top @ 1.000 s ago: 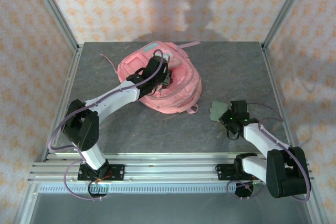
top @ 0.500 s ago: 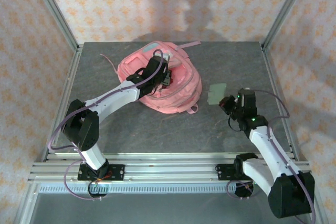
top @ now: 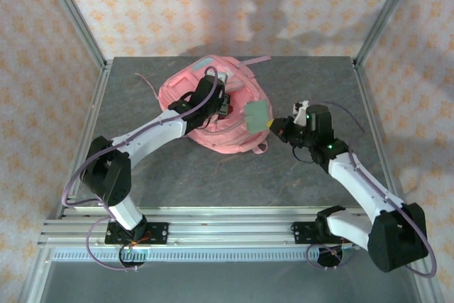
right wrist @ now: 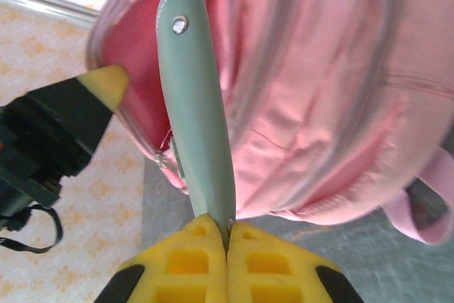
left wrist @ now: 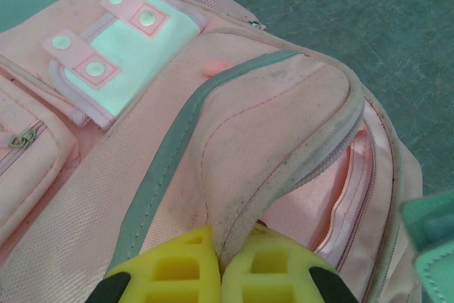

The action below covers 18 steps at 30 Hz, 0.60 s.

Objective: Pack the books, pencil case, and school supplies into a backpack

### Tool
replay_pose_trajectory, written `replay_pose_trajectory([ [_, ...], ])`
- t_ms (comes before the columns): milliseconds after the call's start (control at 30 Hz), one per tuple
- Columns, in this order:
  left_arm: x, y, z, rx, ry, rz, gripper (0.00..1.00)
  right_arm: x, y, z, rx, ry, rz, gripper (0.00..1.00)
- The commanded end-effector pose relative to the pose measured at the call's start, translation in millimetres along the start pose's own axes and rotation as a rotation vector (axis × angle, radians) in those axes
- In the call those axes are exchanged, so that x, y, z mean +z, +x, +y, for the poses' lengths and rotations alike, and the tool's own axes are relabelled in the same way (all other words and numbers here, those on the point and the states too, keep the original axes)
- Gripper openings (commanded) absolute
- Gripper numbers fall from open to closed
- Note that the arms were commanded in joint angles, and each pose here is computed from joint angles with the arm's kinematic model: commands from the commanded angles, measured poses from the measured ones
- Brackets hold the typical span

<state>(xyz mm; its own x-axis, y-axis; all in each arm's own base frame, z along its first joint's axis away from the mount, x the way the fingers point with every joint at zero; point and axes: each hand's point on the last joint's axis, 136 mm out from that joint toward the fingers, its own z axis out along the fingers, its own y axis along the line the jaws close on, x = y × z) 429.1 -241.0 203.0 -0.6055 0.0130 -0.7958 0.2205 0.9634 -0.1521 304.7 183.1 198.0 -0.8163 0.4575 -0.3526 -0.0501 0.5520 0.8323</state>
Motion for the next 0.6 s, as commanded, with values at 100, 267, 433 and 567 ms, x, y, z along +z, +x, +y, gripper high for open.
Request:
replay_pose_trajectory([
  [100, -27, -42, -6, -0.057, 0.054, -0.135, 0.00, 31, -15, 36, -0.034, -0.086, 0.068, 0.00],
  [267, -29, -42, -11, -0.061, 0.077, -0.135, 0.00, 60, -34, 39, 0.026, -0.065, 0.085, 0.00],
  [433, -32, -42, -15, -0.057, 0.085, -0.136, 0.00, 86, -53, 40, 0.112, -0.056, 0.075, 0.00],
  [567, -32, -39, -25, -0.054, 0.112, -0.128, 0.00, 107, -63, 55, 0.135, -0.083, 0.056, 0.00],
])
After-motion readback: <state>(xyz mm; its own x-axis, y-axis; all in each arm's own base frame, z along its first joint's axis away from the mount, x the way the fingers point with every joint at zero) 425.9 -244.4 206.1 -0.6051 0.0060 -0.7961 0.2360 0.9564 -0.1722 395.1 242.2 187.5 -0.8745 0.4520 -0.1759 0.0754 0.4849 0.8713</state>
